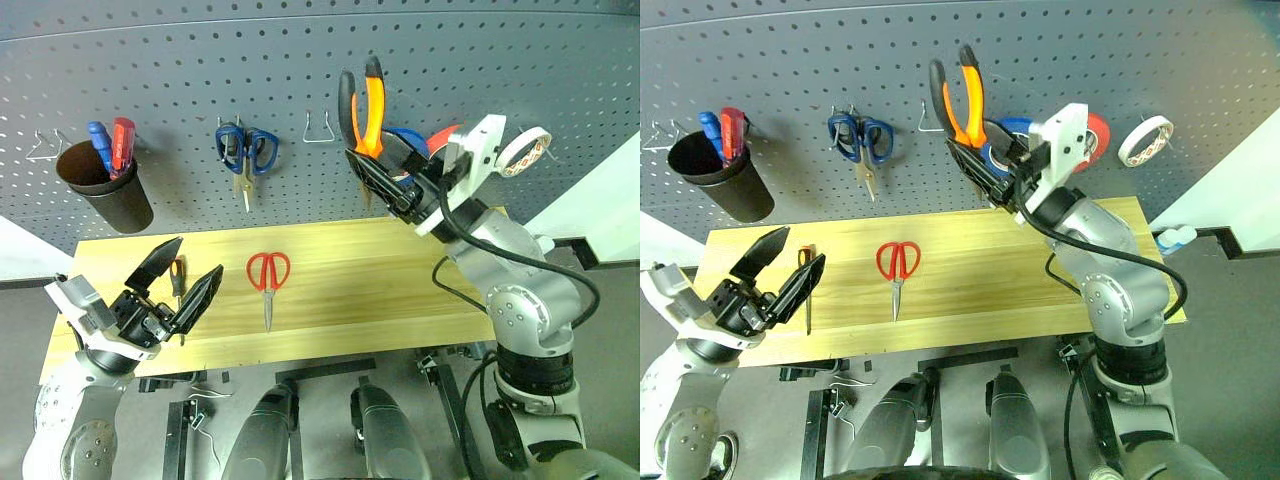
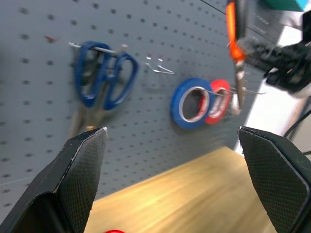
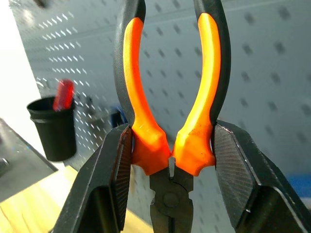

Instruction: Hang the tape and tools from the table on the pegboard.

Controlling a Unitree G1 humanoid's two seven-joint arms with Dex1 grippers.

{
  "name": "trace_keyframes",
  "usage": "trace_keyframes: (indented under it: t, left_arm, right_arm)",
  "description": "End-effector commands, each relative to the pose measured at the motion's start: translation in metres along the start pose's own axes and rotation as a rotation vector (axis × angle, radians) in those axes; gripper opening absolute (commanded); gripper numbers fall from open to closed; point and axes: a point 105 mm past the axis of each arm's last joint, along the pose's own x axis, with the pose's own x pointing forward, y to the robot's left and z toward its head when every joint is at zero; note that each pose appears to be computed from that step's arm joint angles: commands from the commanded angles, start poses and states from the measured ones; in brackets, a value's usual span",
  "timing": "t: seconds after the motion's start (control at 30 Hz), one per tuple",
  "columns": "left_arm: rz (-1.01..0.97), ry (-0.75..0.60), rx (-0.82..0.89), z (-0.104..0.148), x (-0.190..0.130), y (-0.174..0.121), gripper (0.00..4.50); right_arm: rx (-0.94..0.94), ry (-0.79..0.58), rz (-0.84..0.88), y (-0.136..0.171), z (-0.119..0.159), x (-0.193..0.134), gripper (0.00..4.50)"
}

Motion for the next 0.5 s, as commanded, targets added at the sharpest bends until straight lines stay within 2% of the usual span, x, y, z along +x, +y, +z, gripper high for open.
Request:
trace_keyframes:
  t: [0.03,0.3,0.5]
  left_arm:
    - [-0.013,-0.032,0.046,0.007,0.002,-0.003,4.50]
    - [-0.043,-0.037,0.015,0.006,0.000,-0.005,4.50]
    - [-0.039,-0.025,0.001,0.003,-0.006,-0.005,4.50]
  right_arm:
    - [-0.048,-0.098,0.014,0.005,0.023,0.008,2.08]
    - [-0.062,-0.220,-0.006,0.006,0.040,0.036,2.08]
    - [-0.081,-0.279,-0.082,-0.001,0.032,0.064,2.08]
